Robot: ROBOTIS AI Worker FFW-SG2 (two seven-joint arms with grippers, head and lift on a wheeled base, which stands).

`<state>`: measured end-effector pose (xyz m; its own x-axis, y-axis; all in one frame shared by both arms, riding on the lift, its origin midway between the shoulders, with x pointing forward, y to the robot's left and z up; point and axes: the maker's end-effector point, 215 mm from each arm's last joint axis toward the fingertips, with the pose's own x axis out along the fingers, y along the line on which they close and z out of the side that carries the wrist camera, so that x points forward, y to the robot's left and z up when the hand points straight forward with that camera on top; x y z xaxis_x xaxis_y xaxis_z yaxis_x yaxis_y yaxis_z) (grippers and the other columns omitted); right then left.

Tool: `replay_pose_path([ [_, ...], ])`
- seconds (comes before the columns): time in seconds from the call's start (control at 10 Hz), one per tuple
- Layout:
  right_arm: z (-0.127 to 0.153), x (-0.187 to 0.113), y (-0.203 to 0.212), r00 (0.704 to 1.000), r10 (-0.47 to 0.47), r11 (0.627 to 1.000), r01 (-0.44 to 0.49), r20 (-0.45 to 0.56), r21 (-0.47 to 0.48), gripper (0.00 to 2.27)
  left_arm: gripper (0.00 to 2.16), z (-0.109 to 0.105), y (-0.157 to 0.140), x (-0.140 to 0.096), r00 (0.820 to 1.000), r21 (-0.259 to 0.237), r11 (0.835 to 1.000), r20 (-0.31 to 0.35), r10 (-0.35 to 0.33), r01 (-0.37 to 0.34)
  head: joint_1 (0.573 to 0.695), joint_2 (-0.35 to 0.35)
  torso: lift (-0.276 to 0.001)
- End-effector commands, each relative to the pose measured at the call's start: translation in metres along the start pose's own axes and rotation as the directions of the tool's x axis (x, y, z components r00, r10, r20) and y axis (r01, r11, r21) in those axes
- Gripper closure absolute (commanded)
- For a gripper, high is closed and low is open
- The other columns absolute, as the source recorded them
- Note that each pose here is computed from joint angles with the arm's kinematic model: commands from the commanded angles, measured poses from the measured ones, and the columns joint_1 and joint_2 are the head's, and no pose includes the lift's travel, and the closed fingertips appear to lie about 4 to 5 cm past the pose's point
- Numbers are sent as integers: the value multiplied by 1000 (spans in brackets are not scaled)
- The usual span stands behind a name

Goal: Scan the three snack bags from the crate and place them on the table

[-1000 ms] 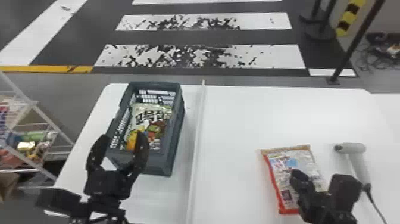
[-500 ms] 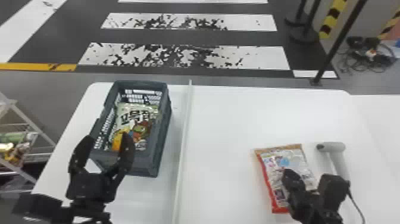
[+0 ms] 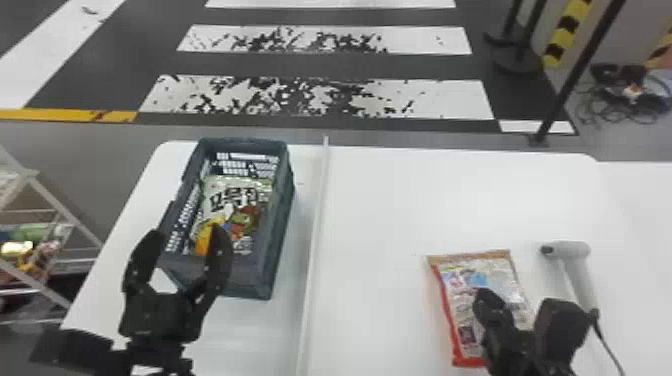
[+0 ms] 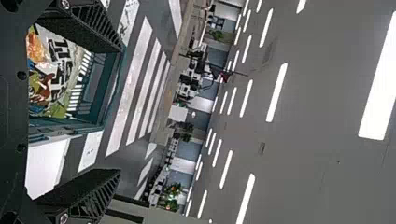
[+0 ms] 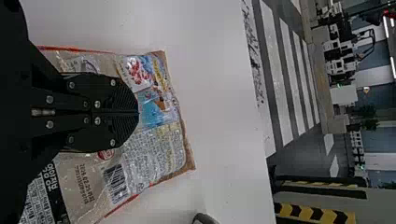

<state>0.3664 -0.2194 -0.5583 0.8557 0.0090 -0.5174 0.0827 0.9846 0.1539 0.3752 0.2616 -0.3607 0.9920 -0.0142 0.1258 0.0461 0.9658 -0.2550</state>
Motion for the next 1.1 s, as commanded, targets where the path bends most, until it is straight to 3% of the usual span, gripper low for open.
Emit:
replay_pose_path([
  [0.0,24,-11,8,999,6,1000,-6,49,2,1291,76,0,-1,1,1000,-1,1000,1,-1,1,695,63,-37],
  [0.2,47,-11,0,996,-12,1000,14,89,-17,414,76,1,-2,3,1000,-2,1000,5,-5,5,695,65,-37],
  [0.3,58,-8,-11,995,-32,998,37,100,-52,174,76,2,-2,4,1000,1,1000,7,-7,7,695,60,-37],
  [0.5,73,-6,-39,993,-63,990,75,104,-118,113,76,4,3,7,1000,10,1000,11,-5,4,695,24,-37],
  [0.8,67,-4,-66,998,-42,974,51,46,-220,103,76,2,8,11,1000,26,1000,11,-2,2,695,-11,-37],
  [1.0,63,-1,-97,996,-87,969,90,23,-228,117,76,-1,13,12,1000,32,999,10,3,-3,695,-40,-37],
])
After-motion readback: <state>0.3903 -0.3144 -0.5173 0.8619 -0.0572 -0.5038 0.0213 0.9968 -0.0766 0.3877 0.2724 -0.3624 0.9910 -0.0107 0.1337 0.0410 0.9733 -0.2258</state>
